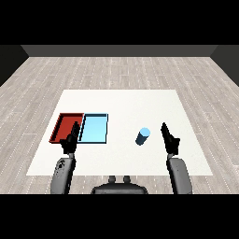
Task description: Pick the blue can and put it in the blue box
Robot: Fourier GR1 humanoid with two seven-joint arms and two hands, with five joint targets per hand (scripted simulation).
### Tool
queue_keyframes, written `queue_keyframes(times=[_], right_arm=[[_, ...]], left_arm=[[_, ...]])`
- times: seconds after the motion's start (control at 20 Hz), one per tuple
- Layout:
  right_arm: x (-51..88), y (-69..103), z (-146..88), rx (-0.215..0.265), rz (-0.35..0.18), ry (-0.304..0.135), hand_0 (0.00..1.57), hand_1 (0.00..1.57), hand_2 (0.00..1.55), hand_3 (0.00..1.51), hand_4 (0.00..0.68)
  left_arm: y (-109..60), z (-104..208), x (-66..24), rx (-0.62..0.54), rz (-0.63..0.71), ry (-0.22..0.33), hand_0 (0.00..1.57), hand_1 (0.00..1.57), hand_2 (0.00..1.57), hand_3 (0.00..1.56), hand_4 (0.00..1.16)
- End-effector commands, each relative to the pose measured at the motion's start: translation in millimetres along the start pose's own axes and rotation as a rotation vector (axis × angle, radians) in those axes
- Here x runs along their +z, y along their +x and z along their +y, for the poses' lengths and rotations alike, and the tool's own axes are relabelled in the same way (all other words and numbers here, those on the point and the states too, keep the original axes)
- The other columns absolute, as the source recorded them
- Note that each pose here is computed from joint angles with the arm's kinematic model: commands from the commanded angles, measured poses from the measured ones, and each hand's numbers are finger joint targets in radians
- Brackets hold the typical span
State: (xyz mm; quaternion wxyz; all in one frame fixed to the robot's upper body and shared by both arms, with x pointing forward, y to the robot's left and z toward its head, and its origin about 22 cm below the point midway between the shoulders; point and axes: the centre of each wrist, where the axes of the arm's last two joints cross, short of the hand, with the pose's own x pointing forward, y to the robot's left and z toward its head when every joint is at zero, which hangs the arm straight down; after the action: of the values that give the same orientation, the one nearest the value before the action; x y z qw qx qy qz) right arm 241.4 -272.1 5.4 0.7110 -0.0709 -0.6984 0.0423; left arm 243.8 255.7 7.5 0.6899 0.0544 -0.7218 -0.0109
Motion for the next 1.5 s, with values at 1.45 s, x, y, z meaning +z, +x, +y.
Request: queue_keyframes(times=[1.45], right_arm=[[-30.3, -9.7, 14, -0.243, -0.208, 0.077, 0.0, 0.0, 0.0, 0.0, 0.0]], left_arm=[[-3.9, 18, 2.6, 0.132, -0.326, -0.092, 0.0, 0.0, 0.0, 0.0, 0.0]])
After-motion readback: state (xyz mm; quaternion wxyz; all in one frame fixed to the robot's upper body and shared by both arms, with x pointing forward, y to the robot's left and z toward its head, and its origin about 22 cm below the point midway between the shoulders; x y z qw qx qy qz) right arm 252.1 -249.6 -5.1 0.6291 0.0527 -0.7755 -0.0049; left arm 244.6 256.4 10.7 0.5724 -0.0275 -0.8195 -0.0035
